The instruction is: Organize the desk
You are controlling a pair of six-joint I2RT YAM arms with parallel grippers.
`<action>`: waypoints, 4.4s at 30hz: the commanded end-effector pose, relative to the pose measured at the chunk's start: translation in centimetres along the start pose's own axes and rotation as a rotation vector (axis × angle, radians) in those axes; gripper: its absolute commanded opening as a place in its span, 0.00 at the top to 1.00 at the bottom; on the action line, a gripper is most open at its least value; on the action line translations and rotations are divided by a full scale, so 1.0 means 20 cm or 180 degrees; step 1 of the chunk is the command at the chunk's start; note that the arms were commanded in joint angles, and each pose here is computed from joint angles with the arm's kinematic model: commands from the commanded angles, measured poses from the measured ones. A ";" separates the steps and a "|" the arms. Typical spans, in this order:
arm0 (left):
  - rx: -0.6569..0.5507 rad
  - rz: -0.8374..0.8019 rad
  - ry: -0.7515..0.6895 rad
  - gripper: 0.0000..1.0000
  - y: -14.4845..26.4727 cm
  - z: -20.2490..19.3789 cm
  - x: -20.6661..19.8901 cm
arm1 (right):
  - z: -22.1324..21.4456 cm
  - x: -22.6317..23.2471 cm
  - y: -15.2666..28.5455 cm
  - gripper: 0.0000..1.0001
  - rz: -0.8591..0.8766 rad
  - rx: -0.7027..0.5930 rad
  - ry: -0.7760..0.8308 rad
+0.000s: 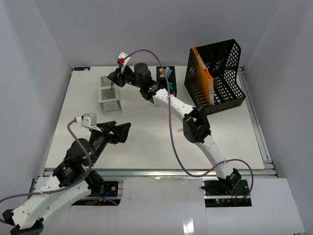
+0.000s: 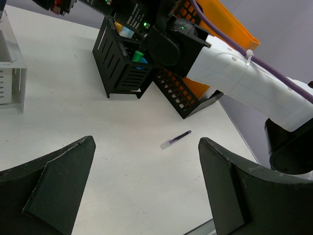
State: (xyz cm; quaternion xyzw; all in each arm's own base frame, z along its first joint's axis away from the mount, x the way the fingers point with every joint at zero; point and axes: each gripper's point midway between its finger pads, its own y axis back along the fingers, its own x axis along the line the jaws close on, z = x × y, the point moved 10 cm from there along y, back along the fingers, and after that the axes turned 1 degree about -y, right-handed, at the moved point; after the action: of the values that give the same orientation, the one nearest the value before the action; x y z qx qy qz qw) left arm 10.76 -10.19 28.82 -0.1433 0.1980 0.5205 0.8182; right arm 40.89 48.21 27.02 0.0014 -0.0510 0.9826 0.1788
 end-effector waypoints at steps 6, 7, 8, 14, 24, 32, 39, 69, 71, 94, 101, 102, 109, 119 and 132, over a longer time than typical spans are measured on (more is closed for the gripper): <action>0.0046 -0.0014 0.0085 0.02 0.01 -0.03 0.01 | -0.12 0.05 -0.01 0.61 0.0056 0.0072 0.0190; 0.0050 0.0004 0.0101 0.02 0.02 -0.04 0.02 | -0.12 0.04 0.00 0.51 0.0048 0.0082 0.0226; 0.0045 0.0034 0.0144 0.02 0.01 -0.05 0.02 | -0.11 0.05 0.00 0.39 0.0052 0.0086 0.0240; 0.0036 -0.0057 0.0272 0.02 0.01 -0.09 0.02 | 0.10 0.07 0.08 0.08 0.0121 0.0058 0.0452; 0.0963 -0.1193 -0.0249 0.10 -0.15 -0.29 -0.13 | 0.46 -0.04 0.92 0.02 0.1666 0.0558 0.0332; 0.2074 -0.1887 -0.0822 0.04 -0.50 -0.60 -0.22 | 0.26 -0.01 1.87 0.03 0.0644 0.1197 0.0022; 0.2375 -0.2140 -0.1506 0.02 -0.87 -0.81 -0.27 | 0.08 0.14 2.31 0.03 0.0206 0.1003 -0.0366; 0.2381 -0.1737 -0.2474 0.50 -1.35 -1.28 -0.34 | 0.05 0.23 2.59 0.02 -0.0173 0.0458 -0.0325; 0.2420 -0.1704 -0.2474 0.58 -1.34 -1.30 -0.33 | 0.05 0.23 2.60 0.02 -0.0175 0.0454 -0.0334; 0.3346 -0.2033 -0.1165 1.00 -0.79 -1.08 -0.35 | -0.07 0.37 2.60 0.02 0.0201 0.1059 0.0478; 0.3411 -0.2286 -0.0456 1.00 -0.56 -1.01 -0.35 | -0.13 0.45 2.56 0.02 0.1083 0.1385 0.1449; 0.3414 -0.2320 -0.0369 1.00 -0.55 -1.00 -0.36 | -0.12 0.46 2.54 0.02 0.1171 0.1376 0.1587; 0.3568 -0.2444 -0.0042 1.00 -0.56 -0.97 -0.42 | -0.15 0.49 2.37 0.02 0.1358 0.1667 0.2112; 0.3592 -0.2480 0.0113 1.00 -0.65 -0.94 -0.48 | -0.28 0.53 2.25 0.21 0.1578 0.2017 0.2086; 0.3509 -0.2355 0.0151 1.00 -0.63 -0.92 -0.45 | -0.31 0.56 2.19 0.59 0.1564 0.2205 0.2023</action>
State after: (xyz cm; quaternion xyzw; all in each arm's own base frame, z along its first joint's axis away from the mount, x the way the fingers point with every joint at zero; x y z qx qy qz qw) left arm 15.44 -30.94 15.80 0.2523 0.4011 0.0247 0.8802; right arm 14.70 11.71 16.40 -0.2530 0.3302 0.9060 -0.0788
